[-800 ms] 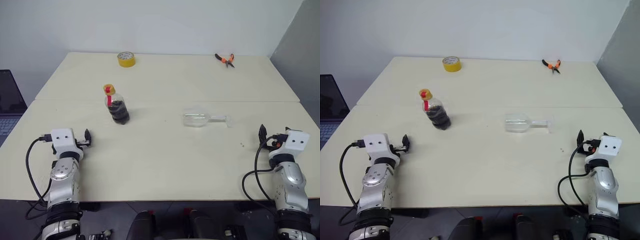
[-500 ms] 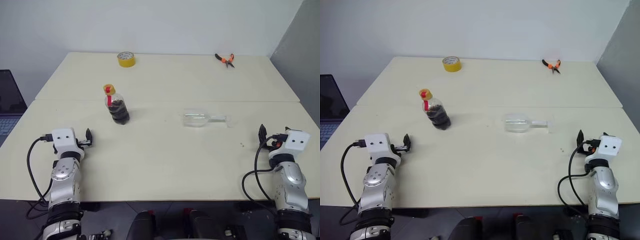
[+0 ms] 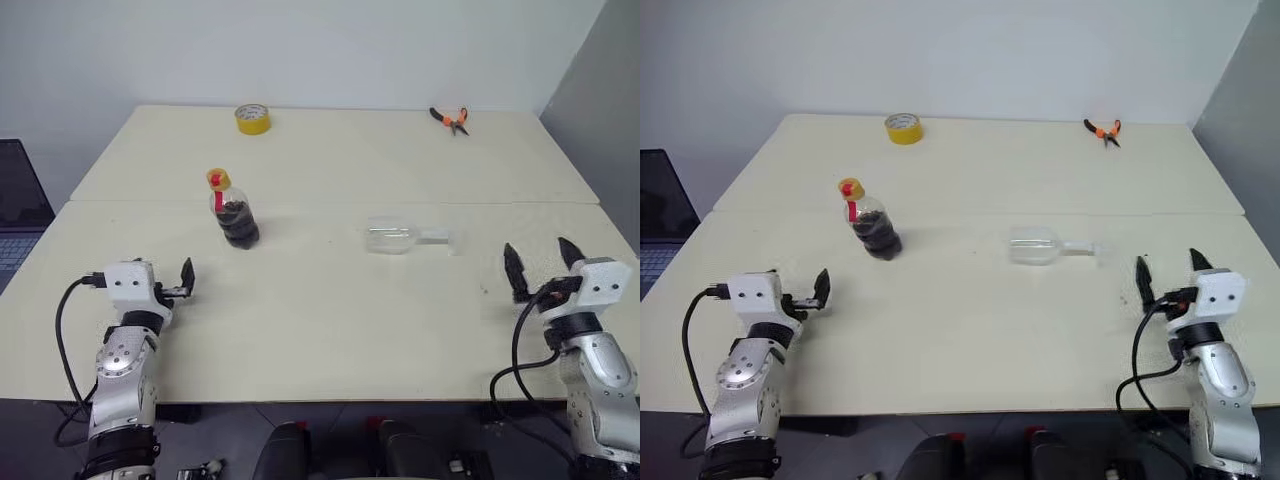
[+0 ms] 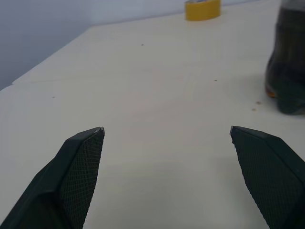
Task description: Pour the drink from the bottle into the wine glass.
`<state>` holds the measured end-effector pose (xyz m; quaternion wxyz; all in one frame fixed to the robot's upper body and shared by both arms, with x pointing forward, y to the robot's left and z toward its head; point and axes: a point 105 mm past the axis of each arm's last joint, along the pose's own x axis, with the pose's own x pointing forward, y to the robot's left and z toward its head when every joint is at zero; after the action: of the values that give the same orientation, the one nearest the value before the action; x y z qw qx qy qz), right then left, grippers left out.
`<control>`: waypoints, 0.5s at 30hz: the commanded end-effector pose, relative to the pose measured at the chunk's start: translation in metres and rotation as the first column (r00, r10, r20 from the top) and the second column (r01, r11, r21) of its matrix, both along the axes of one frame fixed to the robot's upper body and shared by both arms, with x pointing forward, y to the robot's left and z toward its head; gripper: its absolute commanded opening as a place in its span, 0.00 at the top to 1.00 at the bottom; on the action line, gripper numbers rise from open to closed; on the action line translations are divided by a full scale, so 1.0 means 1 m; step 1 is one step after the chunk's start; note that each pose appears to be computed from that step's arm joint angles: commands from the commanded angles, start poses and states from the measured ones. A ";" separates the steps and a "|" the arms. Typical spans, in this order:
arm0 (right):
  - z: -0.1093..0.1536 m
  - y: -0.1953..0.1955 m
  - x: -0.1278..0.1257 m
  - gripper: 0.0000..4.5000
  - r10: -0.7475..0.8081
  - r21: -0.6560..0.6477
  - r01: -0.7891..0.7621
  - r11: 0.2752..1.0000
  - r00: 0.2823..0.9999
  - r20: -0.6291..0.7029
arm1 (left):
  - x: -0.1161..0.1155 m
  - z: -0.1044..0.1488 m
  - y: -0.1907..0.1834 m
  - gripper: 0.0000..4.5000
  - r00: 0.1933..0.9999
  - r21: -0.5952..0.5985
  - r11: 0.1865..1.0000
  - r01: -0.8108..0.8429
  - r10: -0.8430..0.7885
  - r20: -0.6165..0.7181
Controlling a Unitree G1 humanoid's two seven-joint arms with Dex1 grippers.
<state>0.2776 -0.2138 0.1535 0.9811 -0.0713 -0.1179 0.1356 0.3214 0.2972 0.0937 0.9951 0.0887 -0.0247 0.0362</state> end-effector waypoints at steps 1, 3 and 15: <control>0.009 0.056 -0.021 0.00 0.301 -0.036 -0.303 0.952 0.952 -0.049 | 0.009 0.017 -0.019 0.01 0.996 0.027 0.996 0.085 -0.086 0.035; 0.005 0.075 -0.028 0.00 0.401 -0.069 -0.408 0.910 0.911 -0.098 | 0.015 0.020 -0.030 0.01 0.991 0.024 0.991 0.129 -0.130 0.037; 0.017 0.097 -0.010 0.00 0.486 -0.206 -0.487 0.849 0.872 -0.061 | 0.035 0.027 -0.066 0.01 0.975 0.027 0.977 0.213 -0.215 0.059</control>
<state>0.2694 -0.1217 0.1624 0.9108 -0.1307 -0.0897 0.3812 0.3533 0.2314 0.1068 0.9929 0.0861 -0.0388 -0.0718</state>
